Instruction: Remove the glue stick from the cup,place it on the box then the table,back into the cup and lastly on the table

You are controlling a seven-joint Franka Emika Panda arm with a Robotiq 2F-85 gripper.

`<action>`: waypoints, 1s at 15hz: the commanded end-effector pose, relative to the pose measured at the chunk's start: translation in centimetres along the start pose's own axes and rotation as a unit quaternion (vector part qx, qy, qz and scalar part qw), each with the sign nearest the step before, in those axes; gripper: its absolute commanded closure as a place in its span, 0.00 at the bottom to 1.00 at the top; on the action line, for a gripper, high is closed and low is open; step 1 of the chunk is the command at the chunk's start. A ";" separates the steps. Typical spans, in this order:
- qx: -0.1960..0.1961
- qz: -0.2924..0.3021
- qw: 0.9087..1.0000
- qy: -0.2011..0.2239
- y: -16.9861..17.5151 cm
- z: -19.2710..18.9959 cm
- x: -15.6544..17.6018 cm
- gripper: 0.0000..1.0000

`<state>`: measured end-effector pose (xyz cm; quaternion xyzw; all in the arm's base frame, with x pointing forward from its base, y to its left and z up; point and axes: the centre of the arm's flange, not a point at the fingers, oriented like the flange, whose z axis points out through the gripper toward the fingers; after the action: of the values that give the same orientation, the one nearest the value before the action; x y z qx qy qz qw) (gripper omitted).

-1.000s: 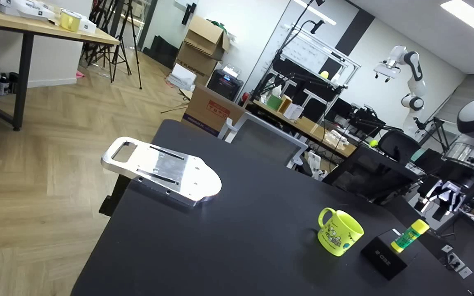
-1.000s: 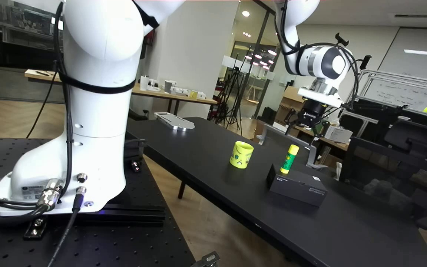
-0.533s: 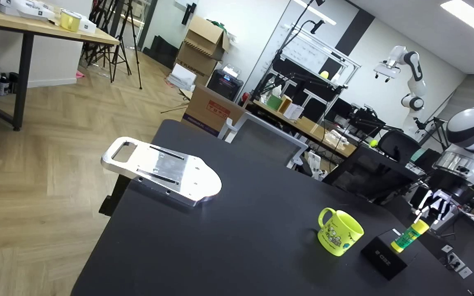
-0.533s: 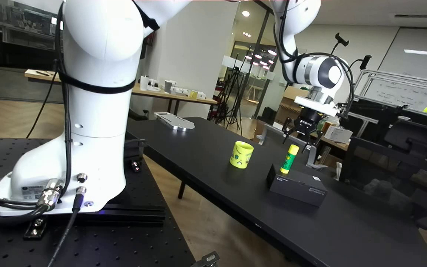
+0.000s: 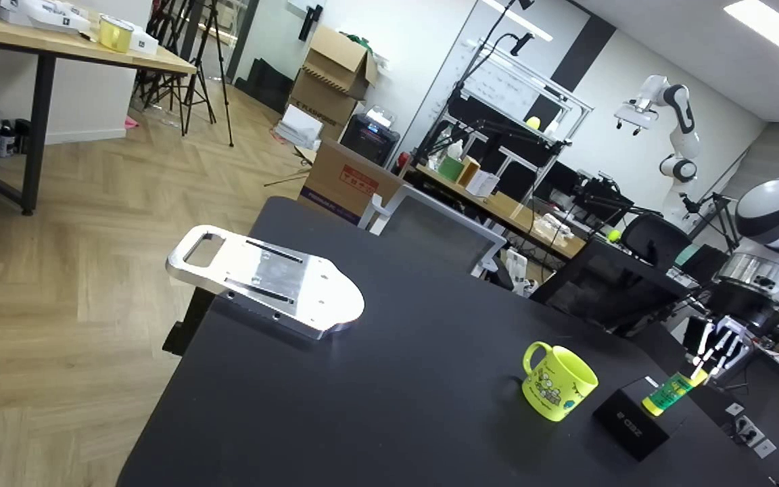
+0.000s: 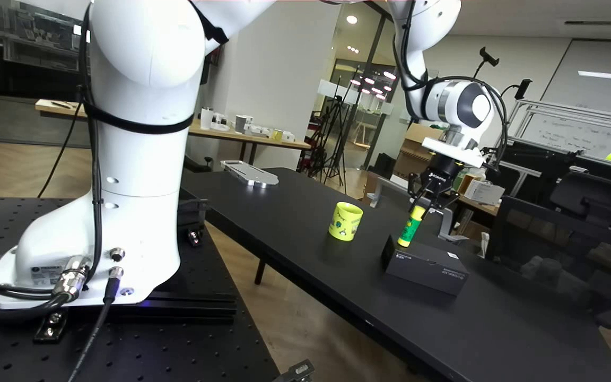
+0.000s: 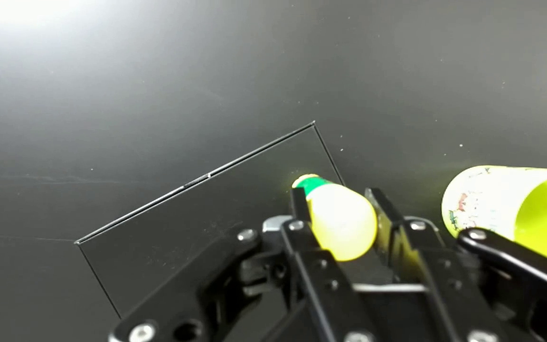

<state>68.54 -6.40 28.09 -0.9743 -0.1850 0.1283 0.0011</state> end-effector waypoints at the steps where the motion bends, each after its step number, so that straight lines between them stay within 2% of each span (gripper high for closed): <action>1: 0.001 0.009 1.000 0.002 1.2 -2.3 -0.6 0.91; 6: -0.004 0.031 0.999 0.007 5.0 -3.8 -2.4 0.91; 10: 0.023 0.044 0.999 -0.013 11.0 -1.7 -4.2 0.91; 15: 0.037 0.082 0.995 -0.041 17.4 3.3 -6.3 0.91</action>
<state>66.54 -22.07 27.32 -0.9796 -0.1150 0.1640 0.0144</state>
